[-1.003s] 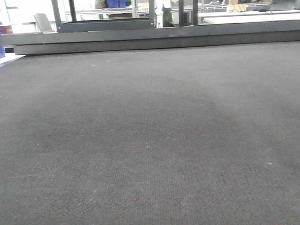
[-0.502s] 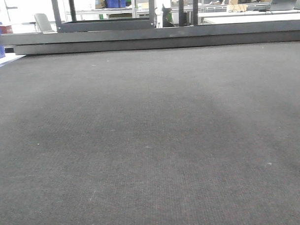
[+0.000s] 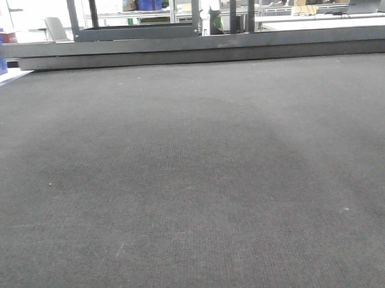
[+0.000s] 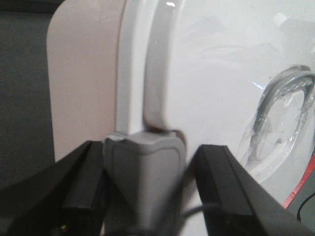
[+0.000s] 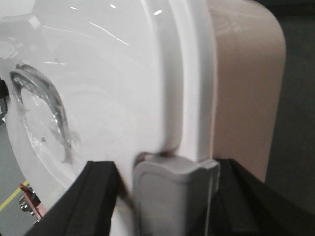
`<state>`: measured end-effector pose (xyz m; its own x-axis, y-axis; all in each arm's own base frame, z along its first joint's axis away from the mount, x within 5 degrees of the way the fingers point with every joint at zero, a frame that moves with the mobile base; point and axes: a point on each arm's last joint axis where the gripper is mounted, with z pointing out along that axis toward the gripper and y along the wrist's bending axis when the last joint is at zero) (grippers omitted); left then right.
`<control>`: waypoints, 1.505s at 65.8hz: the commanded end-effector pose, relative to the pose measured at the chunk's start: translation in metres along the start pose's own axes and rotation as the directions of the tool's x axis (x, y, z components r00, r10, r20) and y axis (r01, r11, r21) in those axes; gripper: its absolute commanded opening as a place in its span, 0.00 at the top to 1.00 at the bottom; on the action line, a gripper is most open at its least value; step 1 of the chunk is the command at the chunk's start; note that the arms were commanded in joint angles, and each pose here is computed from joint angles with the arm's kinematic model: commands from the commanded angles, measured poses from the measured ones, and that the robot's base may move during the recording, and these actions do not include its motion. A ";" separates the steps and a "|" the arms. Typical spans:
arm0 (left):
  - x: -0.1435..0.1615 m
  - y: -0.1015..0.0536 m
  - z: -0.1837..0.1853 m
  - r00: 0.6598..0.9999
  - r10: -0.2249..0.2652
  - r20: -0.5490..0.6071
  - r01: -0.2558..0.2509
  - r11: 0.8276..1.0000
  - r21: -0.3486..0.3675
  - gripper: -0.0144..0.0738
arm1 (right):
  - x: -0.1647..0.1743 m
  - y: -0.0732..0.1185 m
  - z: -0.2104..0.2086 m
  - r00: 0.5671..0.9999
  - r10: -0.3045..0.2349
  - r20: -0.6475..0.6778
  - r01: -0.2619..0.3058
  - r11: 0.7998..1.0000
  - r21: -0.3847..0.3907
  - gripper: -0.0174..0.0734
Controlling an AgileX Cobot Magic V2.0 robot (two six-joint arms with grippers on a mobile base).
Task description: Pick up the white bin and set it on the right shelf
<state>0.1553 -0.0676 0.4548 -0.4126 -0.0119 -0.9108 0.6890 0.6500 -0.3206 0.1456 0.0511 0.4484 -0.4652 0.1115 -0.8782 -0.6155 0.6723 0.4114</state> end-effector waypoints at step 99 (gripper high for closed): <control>-0.011 -0.030 -0.012 0.996 -0.001 0.087 -0.012 0.988 0.152 0.59 | -0.010 0.037 -0.010 0.997 0.039 0.063 -0.021 0.963 -0.269 0.35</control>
<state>0.1495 -0.0676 0.4571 -0.4003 -0.0102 -0.9163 0.6927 0.6513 -0.3099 0.1455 0.0513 0.4487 -0.4637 0.1132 -0.8787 -0.6174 0.6701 0.4121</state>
